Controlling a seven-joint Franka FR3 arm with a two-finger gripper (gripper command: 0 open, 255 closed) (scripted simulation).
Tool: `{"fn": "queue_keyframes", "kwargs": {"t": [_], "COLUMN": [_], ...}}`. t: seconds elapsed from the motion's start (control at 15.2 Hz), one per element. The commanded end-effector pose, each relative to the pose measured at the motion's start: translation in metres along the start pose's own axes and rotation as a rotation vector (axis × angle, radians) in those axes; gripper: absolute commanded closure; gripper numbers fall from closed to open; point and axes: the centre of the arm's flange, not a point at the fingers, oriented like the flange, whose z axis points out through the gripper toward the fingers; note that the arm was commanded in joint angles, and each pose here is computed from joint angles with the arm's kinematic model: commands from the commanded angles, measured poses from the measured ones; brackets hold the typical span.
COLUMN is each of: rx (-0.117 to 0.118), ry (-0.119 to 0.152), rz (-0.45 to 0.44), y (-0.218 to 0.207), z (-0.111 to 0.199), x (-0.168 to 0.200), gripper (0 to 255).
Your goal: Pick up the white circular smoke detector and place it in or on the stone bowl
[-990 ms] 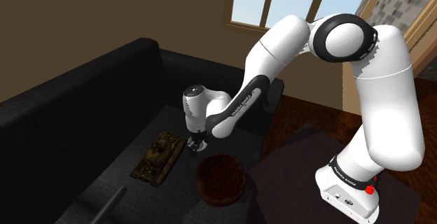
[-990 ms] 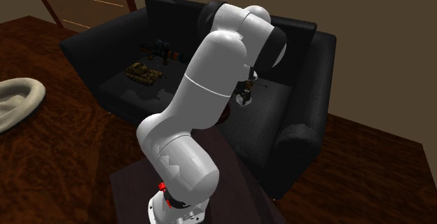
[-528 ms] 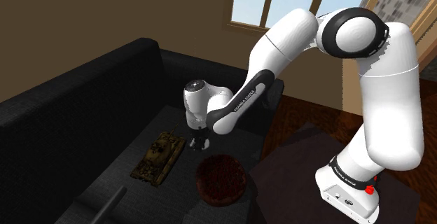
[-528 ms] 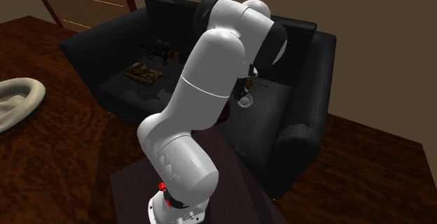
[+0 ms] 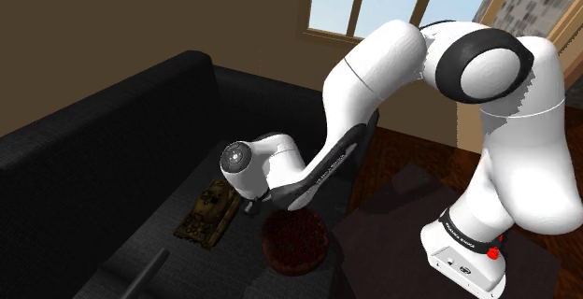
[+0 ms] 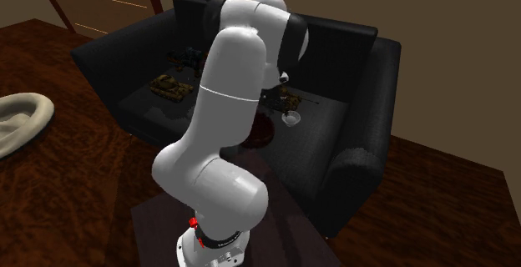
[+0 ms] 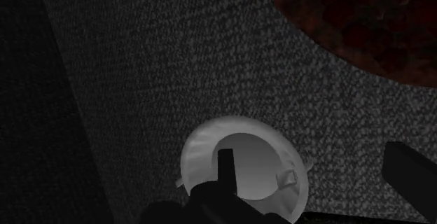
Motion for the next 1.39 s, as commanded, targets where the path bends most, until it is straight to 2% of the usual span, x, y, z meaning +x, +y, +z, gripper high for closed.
{"fn": "queue_keyframes", "kwargs": {"t": [0.0,0.07,0.53,1.06,1.12,1.32], "rx": [-0.384,-0.427,-0.427,-0.427,-0.427,-0.427], "ry": [0.2,0.218,0.218,0.218,0.218,0.218], "rz": [-0.054,-0.061,-0.061,-0.061,-0.061,-0.061], "y": [-0.08,-0.088,-0.072,-0.072,-0.072,-0.072], "z": [0.007,0.011,0.046,0.046,0.046,0.046], "x": [-0.019,-0.021,-0.012,-0.012,-0.012,-0.012], "gripper": [0,0,0,0,255,255]}}
